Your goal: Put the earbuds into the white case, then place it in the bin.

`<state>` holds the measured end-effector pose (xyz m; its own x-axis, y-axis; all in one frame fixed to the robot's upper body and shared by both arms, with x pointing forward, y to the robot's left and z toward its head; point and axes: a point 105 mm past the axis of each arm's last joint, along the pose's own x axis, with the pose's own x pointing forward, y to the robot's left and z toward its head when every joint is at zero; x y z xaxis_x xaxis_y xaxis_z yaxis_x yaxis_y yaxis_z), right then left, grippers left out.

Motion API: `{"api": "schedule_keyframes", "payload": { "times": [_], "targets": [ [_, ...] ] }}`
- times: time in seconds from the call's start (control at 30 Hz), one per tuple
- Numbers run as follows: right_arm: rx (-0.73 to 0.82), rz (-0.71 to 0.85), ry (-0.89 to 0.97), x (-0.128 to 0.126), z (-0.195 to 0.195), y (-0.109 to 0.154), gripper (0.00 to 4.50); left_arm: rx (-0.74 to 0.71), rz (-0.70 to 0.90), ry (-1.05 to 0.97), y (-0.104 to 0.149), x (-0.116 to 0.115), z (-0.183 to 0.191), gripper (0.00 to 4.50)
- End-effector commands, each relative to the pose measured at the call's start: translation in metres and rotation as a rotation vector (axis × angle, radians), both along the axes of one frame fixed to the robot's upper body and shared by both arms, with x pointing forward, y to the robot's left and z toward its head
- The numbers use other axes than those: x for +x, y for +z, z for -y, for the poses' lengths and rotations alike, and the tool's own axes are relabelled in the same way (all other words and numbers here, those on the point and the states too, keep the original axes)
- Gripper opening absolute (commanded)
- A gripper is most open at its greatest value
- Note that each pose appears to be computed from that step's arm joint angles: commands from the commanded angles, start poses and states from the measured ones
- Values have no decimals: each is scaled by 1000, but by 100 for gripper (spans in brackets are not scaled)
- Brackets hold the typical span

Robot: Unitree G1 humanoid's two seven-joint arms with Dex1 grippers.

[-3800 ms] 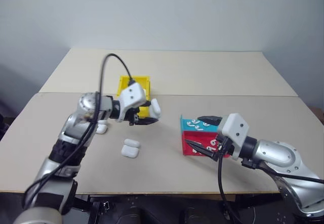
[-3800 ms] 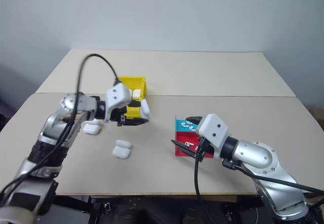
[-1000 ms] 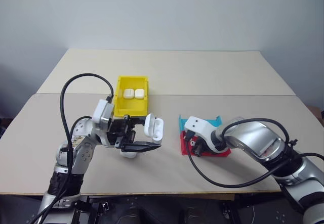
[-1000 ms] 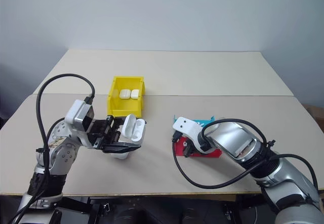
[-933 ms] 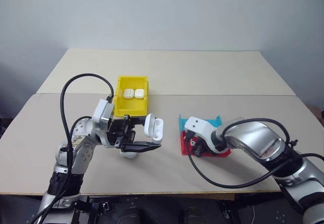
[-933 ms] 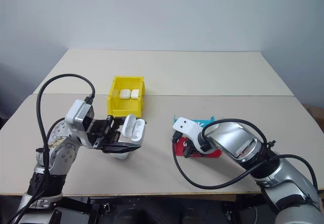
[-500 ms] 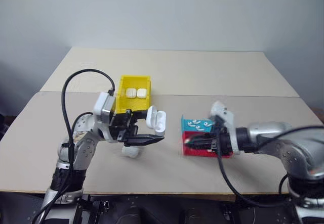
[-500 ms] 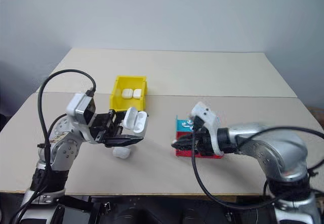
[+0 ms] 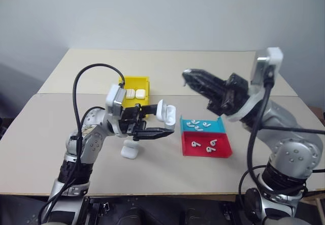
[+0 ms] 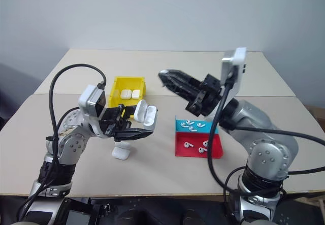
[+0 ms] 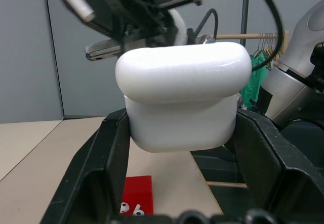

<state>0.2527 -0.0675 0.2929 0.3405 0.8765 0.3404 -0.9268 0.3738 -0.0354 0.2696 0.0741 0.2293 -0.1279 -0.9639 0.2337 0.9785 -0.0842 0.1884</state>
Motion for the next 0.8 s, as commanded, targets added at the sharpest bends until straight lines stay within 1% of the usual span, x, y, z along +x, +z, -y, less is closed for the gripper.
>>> {"api": "schedule_keyframes", "payload": {
  "times": [0.03,0.37,0.67,0.8],
  "targets": [
    [-13,76,-15,-8,-1,1,62,-9,54,-3,12,0,1,277],
    [-81,109,-46,-6,-3,-13,62,-9,65,-4,13,-1,0,277],
    [-31,130,-34,-8,-5,-3,62,8,54,-5,7,-2,1,277],
    [-44,119,-7,-12,-9,-8,62,10,52,-1,7,1,1,277]
  ]
}}
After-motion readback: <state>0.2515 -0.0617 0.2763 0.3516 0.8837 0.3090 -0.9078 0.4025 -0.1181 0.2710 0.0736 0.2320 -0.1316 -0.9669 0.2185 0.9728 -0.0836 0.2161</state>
